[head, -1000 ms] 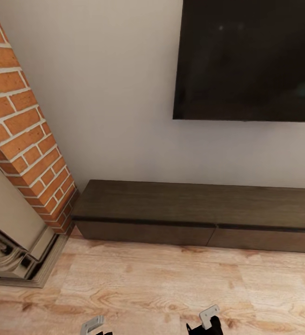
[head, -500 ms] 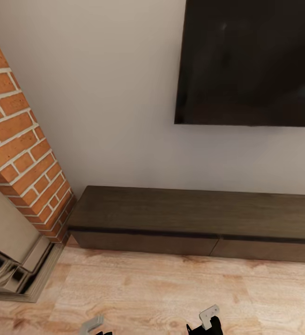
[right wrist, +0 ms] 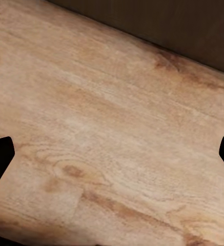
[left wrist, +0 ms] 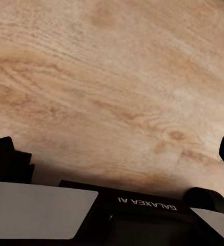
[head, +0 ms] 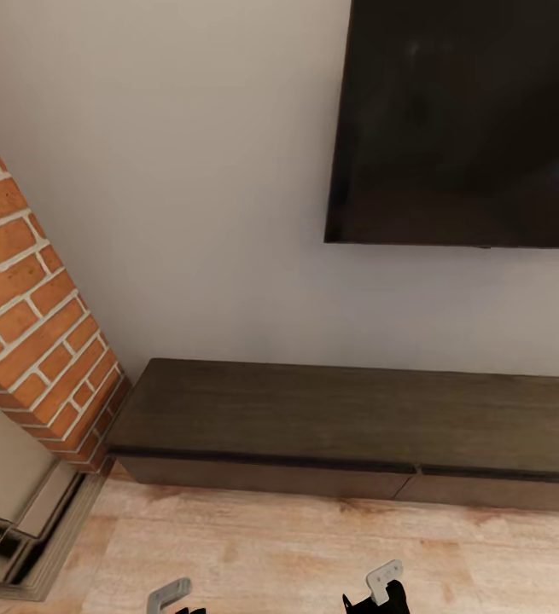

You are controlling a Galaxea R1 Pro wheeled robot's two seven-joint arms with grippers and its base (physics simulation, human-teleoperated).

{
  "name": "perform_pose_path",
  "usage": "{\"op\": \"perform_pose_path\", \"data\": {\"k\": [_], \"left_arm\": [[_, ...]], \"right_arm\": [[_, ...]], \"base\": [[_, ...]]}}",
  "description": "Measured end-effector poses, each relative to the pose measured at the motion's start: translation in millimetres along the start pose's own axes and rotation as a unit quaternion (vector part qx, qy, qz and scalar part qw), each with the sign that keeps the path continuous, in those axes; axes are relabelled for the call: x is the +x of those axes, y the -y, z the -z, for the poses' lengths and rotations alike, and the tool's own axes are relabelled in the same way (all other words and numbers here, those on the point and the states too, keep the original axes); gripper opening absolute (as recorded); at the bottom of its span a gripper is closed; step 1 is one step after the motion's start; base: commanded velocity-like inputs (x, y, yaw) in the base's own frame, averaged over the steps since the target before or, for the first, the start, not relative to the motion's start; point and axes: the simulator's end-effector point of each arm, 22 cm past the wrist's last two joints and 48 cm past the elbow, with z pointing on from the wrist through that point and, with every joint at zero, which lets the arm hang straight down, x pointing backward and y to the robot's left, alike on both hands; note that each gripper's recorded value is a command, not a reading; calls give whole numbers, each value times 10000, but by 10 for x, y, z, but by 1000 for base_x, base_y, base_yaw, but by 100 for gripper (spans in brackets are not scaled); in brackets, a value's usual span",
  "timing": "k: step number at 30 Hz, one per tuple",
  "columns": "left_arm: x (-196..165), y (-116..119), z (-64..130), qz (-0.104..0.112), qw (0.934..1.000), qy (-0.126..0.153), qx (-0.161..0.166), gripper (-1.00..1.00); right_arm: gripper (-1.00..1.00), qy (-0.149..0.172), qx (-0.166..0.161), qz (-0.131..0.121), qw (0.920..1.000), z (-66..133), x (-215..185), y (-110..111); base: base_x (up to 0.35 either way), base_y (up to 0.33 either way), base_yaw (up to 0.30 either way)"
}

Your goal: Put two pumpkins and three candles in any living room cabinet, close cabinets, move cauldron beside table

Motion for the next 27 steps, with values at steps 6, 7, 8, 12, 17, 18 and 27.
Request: {"op": "perform_pose_path", "data": {"k": [6,7,8,12,17,18,27], "left_arm": [[-11,15,-1,-16,10000,6,29,100],[-29,26,-2,-22,10000,23,48,100],[-119,124,10,-20,9993,90,352,100],[-536,857,278,-42,9728,75,2316,100],[-1056,1748,822,-789,9197,-257,3838,100],[-1126,1877,925,-913,9104,-266,4027,100],[-1562,2669,1792,-1379,8416,-295,5213,100]], "right_arm": [[100,-3,-12,33,10000,-3,-6,-15],[100,0,-7,53,10000,-4,-10,-3],[100,-29,83,170,9998,-7,-6,69],[100,-370,643,1437,9868,9,80,285],[100,-89,1644,2270,9599,107,-161,667],[100,-53,1705,2340,9571,116,-186,687],[100,-24,2104,3140,9258,186,-308,817]], "base": [[44,0,0],[0,0,0],[0,0,0],[0,0,0],[0,0,0],[0,0,0],[0,0,0]]}}
